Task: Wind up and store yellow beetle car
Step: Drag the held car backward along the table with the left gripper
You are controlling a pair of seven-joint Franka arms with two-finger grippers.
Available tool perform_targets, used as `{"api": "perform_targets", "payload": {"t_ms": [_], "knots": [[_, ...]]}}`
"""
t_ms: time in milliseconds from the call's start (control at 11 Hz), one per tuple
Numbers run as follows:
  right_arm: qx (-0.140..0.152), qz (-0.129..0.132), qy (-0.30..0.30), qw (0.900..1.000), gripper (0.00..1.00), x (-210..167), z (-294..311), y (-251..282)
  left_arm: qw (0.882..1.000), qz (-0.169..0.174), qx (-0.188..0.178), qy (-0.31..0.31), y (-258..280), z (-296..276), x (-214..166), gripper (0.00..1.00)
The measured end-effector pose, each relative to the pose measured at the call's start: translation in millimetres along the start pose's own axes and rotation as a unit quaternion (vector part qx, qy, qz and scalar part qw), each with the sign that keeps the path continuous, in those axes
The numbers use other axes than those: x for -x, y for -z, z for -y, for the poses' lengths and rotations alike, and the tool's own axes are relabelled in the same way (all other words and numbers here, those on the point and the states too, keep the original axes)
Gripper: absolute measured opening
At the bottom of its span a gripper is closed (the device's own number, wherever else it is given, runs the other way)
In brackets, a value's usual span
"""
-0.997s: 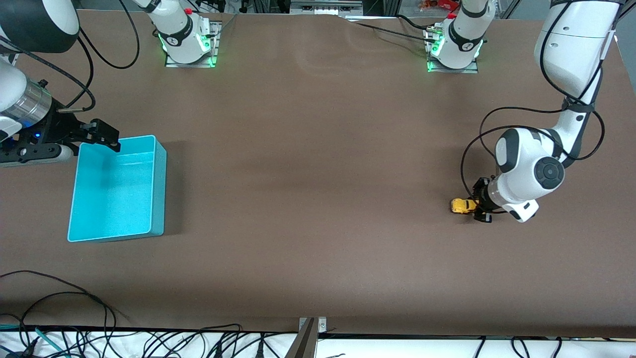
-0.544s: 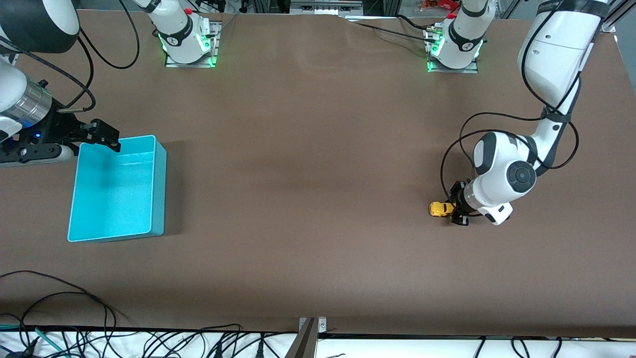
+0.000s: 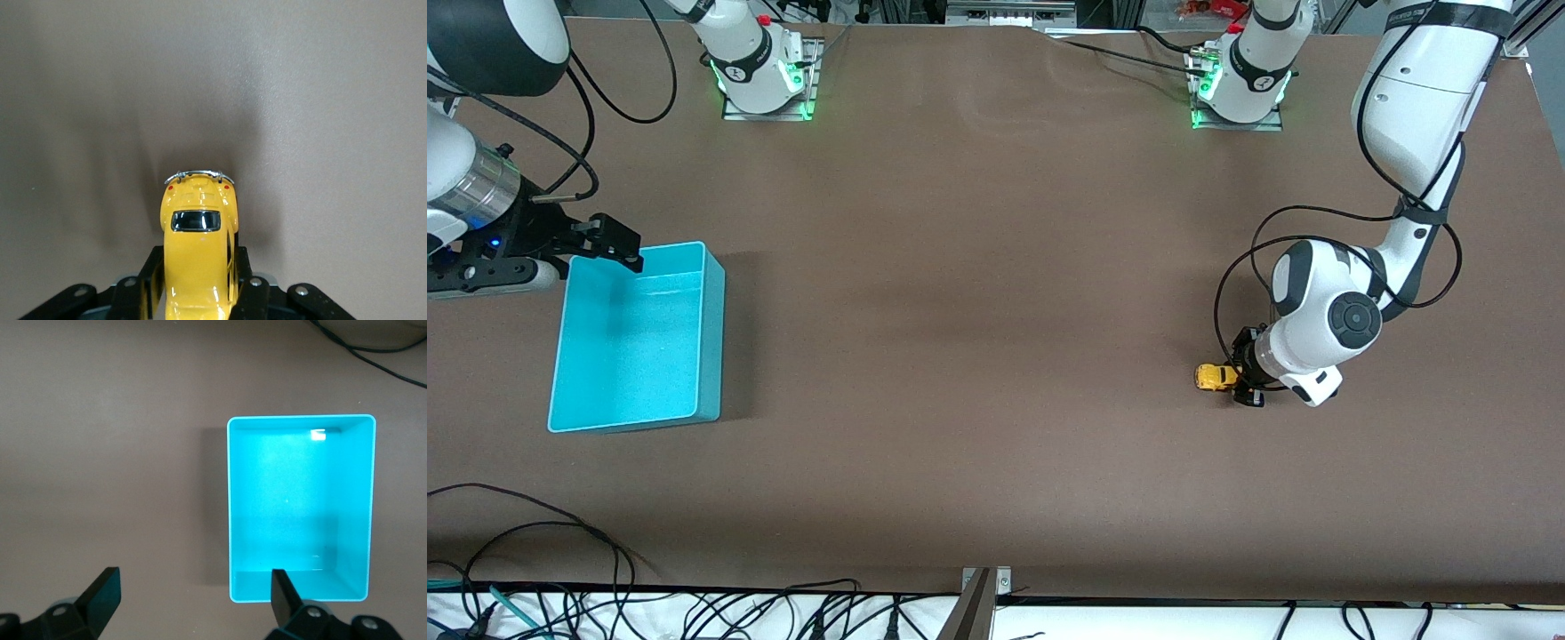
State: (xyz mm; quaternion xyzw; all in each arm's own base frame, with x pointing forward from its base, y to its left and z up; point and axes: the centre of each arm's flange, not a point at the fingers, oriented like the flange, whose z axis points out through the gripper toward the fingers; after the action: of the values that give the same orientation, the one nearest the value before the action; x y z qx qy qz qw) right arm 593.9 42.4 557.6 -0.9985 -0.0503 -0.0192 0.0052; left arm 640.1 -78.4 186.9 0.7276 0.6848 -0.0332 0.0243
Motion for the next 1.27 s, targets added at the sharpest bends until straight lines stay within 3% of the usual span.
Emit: {"api": "perform_targets", "payload": {"t_ms": [544,816,1269], "knots": [[0.0,-0.003,-0.001,1.0,1.0,-4.0,-1.9,-5.4,1.0,-0.022,-0.002,0.005,1.3,-1.1,-26.1,0.45],[0.0,0.004,-0.001,1.0,1.0,-4.6,-2.1,-10.3,0.999,-0.045,-0.003,0.0,2.4,-1.4,-48.2,0.45],[-0.001,0.019,-0.001,1.0,1.0,-1.7,-1.5,-13.5,0.998,-0.057,-0.004,-0.004,3.5,-1.5,-68.8,0.45]]}}
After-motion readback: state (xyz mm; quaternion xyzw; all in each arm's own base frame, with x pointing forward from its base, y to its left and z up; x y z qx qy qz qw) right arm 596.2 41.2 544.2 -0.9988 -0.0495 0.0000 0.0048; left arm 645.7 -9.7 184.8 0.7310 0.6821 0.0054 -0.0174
